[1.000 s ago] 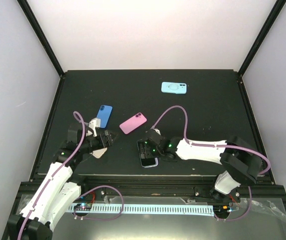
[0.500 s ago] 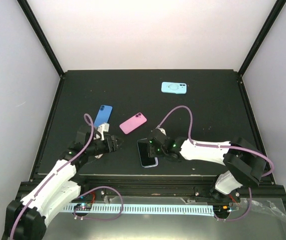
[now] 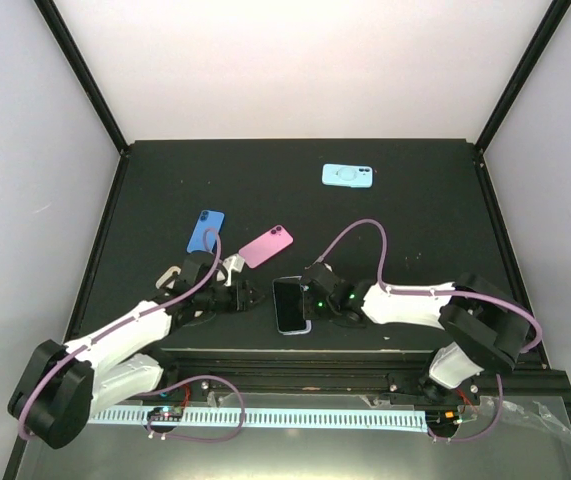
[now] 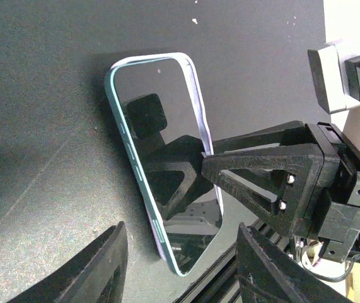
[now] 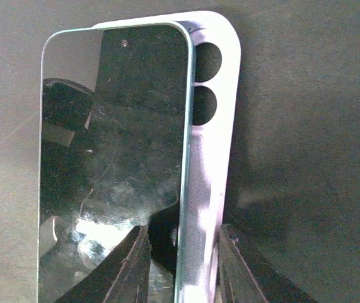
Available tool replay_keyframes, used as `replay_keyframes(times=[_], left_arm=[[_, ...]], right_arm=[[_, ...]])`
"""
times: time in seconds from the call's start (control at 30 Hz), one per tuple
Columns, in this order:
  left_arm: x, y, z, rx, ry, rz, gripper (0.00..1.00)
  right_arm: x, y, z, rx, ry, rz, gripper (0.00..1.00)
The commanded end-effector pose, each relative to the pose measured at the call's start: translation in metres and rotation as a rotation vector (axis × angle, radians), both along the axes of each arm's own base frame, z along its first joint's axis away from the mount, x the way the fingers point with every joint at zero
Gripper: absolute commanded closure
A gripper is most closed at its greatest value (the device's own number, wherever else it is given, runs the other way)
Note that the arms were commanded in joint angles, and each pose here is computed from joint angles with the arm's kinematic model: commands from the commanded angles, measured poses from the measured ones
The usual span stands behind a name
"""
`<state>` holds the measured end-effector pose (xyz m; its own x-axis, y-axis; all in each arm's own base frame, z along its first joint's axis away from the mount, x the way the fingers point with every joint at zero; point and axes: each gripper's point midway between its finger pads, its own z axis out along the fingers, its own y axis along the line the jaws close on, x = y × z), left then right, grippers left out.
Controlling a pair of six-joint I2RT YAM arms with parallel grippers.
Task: Put the phone into the phone case
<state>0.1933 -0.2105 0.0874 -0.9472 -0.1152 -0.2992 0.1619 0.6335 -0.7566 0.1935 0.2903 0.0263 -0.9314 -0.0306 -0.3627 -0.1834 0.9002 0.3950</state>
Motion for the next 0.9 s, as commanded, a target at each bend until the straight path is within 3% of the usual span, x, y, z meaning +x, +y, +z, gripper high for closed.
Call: replay_keyframes(times=[0.0,0.17,0.47,0.87], left_arm=[[0.009,-0.004,0.001,0.010,-0.049,0.002,0.52],[0.008,-0.005,-0.009,0.030,-0.029,-0.010,0.53],[0.003,-0.017,-0.024,0.049,-0.022,-0.082,0.55],[0.009,-0.032,-0.028,0.074,-0.113,-0.162,0.69]], right_arm=[[0.000,0.016,0.001,0.075,0.014,0.026,0.70],[-0.005,0.028,0.001,0.130,0.045,0.050,0.73],[-0.001,0.016,-0.007,0.101,0.025,-0.005,0.76],[0.000,0.015,-0.012,0.108,0.023,-0.022,0.79]])
